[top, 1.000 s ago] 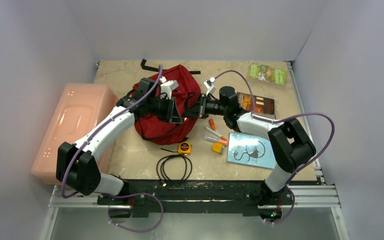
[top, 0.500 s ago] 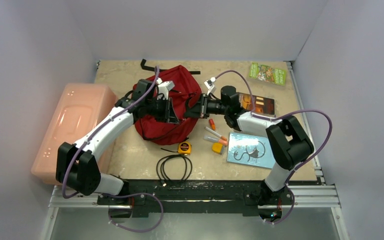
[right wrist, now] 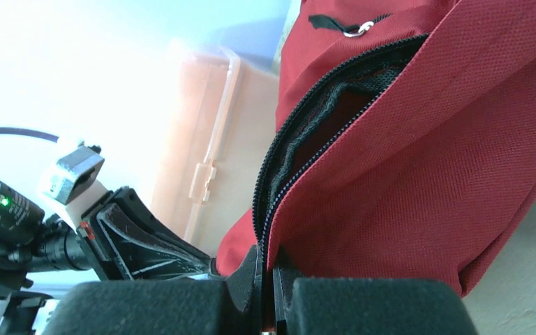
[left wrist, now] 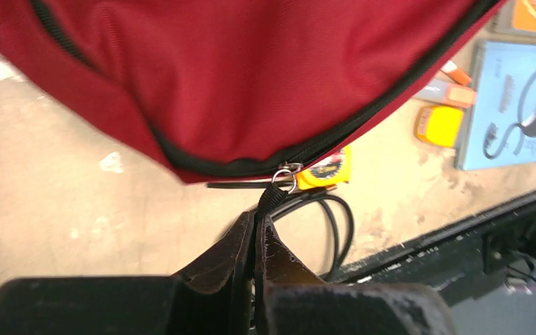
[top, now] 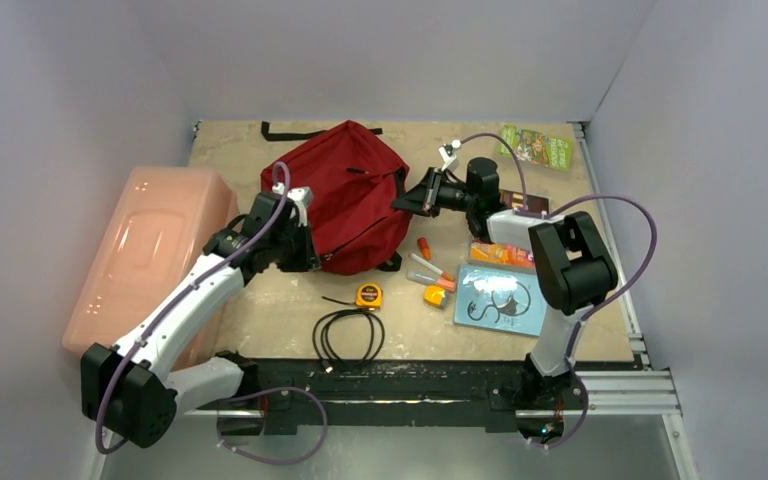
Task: Pack the student bag
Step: Unzip the student bag at the center of the board.
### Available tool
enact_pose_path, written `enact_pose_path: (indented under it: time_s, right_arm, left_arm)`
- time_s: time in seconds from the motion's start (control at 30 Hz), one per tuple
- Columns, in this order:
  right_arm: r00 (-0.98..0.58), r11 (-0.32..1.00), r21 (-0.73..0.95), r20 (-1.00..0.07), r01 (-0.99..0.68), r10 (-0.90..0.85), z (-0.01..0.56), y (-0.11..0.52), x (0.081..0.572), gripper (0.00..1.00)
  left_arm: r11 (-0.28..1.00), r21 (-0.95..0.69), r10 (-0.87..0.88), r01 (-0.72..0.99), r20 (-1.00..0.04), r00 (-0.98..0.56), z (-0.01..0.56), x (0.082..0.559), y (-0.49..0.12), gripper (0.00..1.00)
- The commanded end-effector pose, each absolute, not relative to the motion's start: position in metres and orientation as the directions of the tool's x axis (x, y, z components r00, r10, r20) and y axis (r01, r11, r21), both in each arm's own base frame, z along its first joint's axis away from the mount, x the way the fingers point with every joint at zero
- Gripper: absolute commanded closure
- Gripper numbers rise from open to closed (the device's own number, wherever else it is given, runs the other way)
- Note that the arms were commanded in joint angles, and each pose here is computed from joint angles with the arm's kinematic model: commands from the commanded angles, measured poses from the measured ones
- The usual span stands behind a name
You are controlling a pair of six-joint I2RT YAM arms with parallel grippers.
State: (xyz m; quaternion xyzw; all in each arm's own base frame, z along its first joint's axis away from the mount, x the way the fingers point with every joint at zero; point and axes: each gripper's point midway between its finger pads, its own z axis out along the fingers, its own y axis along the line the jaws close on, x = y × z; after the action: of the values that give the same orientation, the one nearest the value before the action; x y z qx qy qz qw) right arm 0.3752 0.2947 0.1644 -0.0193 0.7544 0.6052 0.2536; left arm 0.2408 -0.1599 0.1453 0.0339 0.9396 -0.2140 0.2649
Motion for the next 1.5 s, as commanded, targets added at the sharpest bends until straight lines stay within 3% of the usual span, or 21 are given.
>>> enact_pose_path:
  time_s: [0.0, 0.2, 0.33, 0.43, 0.5, 0.53, 0.57, 0.6, 0.63, 0.7, 0.73, 0.77, 0.93, 1.07, 1.27, 1.33, 1.47]
  right_arm:
    - [-0.813, 0.253, 0.872, -0.484, -0.419, 0.324, 0.195, 0.282, 0.409, 1.0]
    - [-0.82, 0.328, 0.861, -0.485, -0.388, 0.303, 0.168, 0.277, 0.458, 1.0]
    - [-0.826, 0.418, 0.817, -0.517, -0.397, 0.225, 0.146, 0.27, 0.484, 1.0]
    - [-0.822, 0.483, 0.778, -0.539, -0.403, 0.183, 0.13, 0.256, 0.501, 1.0]
    - [-0.83, 0.572, 0.738, -0.532, -0.358, 0.166, 0.117, 0.243, 0.507, 1.0]
    - [-0.84, 0.598, 0.726, -0.52, -0.34, 0.154, 0.115, 0.244, 0.501, 0.88]
    - [-0.835, 0.62, 0.709, -0.528, -0.335, 0.153, 0.12, 0.248, 0.494, 0.69]
    - [-0.827, 0.652, 0.688, -0.538, -0.319, 0.163, 0.123, 0.25, 0.488, 0.6]
    - [-0.82, 0.687, 0.67, -0.539, -0.282, 0.19, 0.125, 0.251, 0.481, 0.39]
    - [-0.806, 0.695, 0.694, -0.513, -0.186, 0.296, 0.135, 0.247, 0.467, 0.13]
    - [-0.796, 0.683, 0.719, -0.485, -0.128, 0.361, 0.138, 0.242, 0.457, 0.03]
    - [-0.777, 0.676, 0.733, -0.471, -0.081, 0.418, 0.149, 0.235, 0.447, 0.01]
    - [-0.717, 0.588, 0.808, -0.439, -0.051, 0.541, 0.188, 0.254, 0.395, 0.01]
    - [-0.776, 0.404, 0.915, -0.261, -0.008, 0.574, 0.192, 0.322, 0.345, 0.02]
    - [-0.738, 0.344, 0.935, -0.174, 0.083, 0.652, 0.176, 0.331, 0.35, 0.13]
    - [-0.722, 0.341, 0.934, -0.159, 0.111, 0.673, 0.166, 0.33, 0.354, 0.24]
    - [-0.714, 0.334, 0.933, -0.144, 0.133, 0.685, 0.153, 0.332, 0.359, 0.73]
  left_arm:
    - [0.976, -0.216, -0.13, -0.014, -0.535, -0.835, 0.136, 0.24, -0.11, 1.0]
    - [0.956, -0.158, -0.294, -0.248, -0.557, -0.777, 0.132, 0.26, -0.063, 1.0]
    - [0.92, -0.187, -0.389, -0.343, -0.518, -0.762, 0.123, 0.283, -0.051, 1.0]
    - [0.924, -0.196, -0.381, -0.327, -0.523, -0.762, 0.126, 0.299, -0.053, 1.0]
    - [0.928, -0.292, -0.355, -0.229, -0.517, -0.779, 0.135, 0.307, -0.076, 1.0]
    - [0.916, -0.361, -0.351, -0.176, -0.506, -0.788, 0.14, 0.308, -0.092, 1.0]
    - [0.9, -0.417, -0.345, -0.128, -0.499, -0.795, 0.145, 0.307, -0.107, 1.0]
    - [0.88, -0.471, -0.329, -0.07, -0.496, -0.803, 0.151, 0.306, -0.123, 1.0]
    - [0.864, -0.503, -0.312, -0.025, -0.496, -0.81, 0.157, 0.303, -0.138, 1.0]
    - [0.833, -0.551, -0.285, 0.044, -0.497, -0.82, 0.168, 0.3, -0.162, 1.0]
    - [0.818, -0.572, -0.278, 0.066, -0.493, -0.825, 0.172, 0.3, -0.171, 1.0]
    - [0.806, -0.586, -0.277, 0.076, -0.488, -0.828, 0.175, 0.299, -0.178, 1.0]
    - [0.755, -0.647, -0.267, 0.11, -0.455, -0.849, 0.181, 0.298, -0.204, 1.0]
    - [0.719, -0.68, -0.234, 0.143, -0.431, -0.872, 0.184, 0.293, -0.221, 1.0]
    - [0.718, -0.679, -0.216, 0.154, -0.427, -0.878, 0.181, 0.286, -0.225, 1.0]
    - [0.72, -0.677, -0.212, 0.154, -0.426, -0.88, 0.18, 0.283, -0.225, 1.0]
    - [0.757, -0.643, -0.227, 0.113, -0.421, -0.878, 0.169, 0.283, -0.216, 1.0]
